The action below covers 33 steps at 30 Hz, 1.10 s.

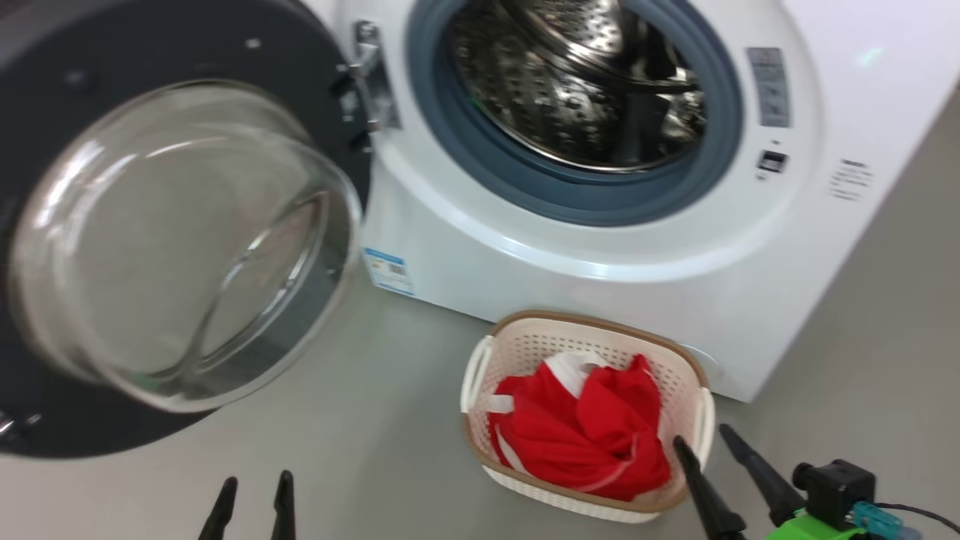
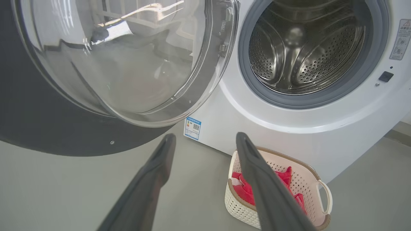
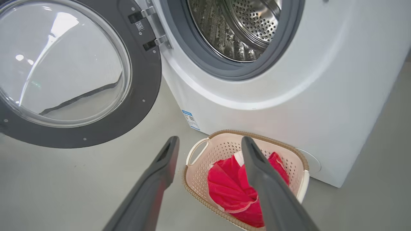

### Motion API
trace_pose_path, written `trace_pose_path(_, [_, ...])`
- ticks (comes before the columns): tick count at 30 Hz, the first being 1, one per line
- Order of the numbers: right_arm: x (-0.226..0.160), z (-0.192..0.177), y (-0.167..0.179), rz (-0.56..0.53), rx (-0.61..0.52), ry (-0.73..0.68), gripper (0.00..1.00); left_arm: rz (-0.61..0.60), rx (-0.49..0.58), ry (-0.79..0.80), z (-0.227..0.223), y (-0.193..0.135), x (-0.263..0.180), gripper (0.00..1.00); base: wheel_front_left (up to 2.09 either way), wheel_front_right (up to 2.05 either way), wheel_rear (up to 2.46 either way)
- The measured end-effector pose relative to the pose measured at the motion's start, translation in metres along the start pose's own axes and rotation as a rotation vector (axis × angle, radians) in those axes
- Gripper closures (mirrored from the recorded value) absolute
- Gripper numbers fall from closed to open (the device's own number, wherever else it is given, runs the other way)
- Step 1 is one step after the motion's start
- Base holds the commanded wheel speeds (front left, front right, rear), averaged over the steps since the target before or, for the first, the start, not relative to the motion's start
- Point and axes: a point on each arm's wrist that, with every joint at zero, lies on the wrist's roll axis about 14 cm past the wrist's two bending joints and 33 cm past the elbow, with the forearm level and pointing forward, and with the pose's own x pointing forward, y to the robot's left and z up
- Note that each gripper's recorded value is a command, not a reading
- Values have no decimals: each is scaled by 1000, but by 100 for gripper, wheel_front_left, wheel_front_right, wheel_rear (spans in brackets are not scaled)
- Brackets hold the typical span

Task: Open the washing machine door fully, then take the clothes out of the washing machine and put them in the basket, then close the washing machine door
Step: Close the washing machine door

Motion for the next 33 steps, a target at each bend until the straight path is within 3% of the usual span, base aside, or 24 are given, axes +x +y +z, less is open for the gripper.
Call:
trace_pose_path(8, [24, -7, 47, 159, -30, 42, 0, 130, -37, -69, 19, 32, -21, 0, 0, 0, 0])
trace_pose_path(17, [30, -7, 50, 173, -23, 47, 0, 160, -61, -70, 18, 38, -27, 0, 0, 0, 0])
trace_pose_path(18, [29, -6, 50, 172, -24, 45, 0, 160, -68, -74, 19, 39, -27, 7, 0, 0, 0])
trace_pose_path(20, [29, -4, 49, 167, -25, 38, 0, 163, -81, -90, 24, 40, -26, 67, 0, 0, 0])
trace_pose_path(22, [28, -1, 48, 159, -26, 29, 0, 160, -90, -123, 33, 43, -25, 100, 0, 0, 0])
trace_pose_path(26, [23, 3, 43, 130, -11, 12, 0, 137, -69, -267, 80, 47, -16, 100, 0, 0, 0])
trace_pose_path(33, [9, -2, 35, 78, 22, 9, 0, 55, 28, -716, 230, 39, -5, 100, 0, 0, 0])
